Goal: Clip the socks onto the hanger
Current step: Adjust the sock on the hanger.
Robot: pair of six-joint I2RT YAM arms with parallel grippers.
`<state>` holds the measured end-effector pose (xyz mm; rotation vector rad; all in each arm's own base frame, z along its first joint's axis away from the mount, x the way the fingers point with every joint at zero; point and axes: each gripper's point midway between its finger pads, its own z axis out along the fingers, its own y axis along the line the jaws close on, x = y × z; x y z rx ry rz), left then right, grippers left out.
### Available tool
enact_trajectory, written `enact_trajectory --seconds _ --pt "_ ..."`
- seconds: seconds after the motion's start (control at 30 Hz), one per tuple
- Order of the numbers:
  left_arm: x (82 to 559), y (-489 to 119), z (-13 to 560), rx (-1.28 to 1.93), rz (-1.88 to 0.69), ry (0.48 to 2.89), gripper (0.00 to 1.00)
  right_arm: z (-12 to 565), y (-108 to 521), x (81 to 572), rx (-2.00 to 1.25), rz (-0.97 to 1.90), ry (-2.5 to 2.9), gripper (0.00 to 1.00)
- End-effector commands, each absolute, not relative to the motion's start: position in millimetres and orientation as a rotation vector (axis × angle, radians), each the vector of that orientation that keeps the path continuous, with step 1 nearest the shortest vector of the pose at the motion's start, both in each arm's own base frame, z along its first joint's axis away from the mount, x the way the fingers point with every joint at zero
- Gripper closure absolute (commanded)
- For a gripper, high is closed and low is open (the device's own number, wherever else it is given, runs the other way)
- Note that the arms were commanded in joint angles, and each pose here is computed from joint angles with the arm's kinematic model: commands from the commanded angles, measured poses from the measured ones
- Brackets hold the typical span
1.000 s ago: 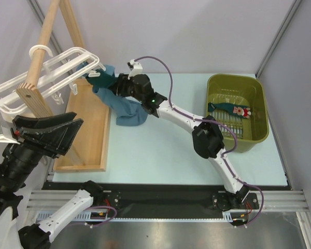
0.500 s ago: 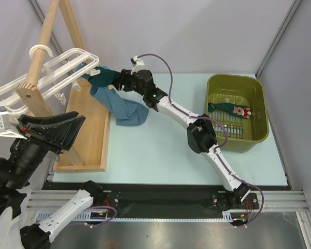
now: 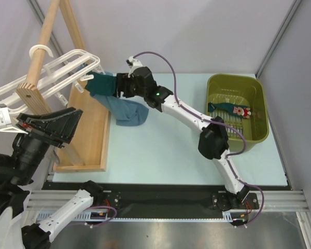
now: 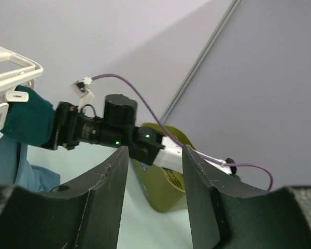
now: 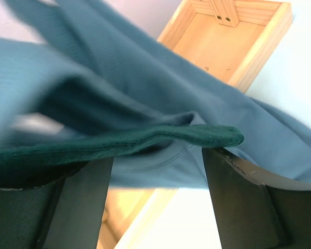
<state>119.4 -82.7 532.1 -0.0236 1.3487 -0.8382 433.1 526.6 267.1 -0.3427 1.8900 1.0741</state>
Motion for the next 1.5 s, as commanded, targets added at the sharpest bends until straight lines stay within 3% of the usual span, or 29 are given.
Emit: enact_trajectory --seconds 0.0,0.07,0.43,0.8,1.03,1.2,1.33,1.47 --pt "123 -81 543 -0.056 -0.847 1.316 0.49 313 502 408 -0.377 1.071 1.869 0.25" --pt "123 -83 546 -0.047 -0.855 1.311 0.50 329 493 394 -0.384 1.082 1.858 0.24" --pt "123 -84 546 -0.039 -0.859 1.308 0.50 304 442 358 -0.399 1.015 1.967 0.09" --pt "118 -82 551 -0.026 -0.850 1.300 0.49 270 408 340 -0.383 0.935 2.040 0.08" --pt "118 -83 552 -0.021 -0.858 1.294 0.49 274 395 333 -0.406 0.930 1.992 0.17" --pt "119 -84 552 -0.017 -0.862 1.293 0.49 345 436 289 -0.595 1.193 1.661 0.21" --pt "117 -84 552 -0.021 -0.871 1.287 0.49 383 468 267 -0.597 1.433 1.463 0.37" --pt "116 -84 553 -0.025 -0.879 1.285 0.49 417 497 266 -0.533 1.600 1.347 0.43"
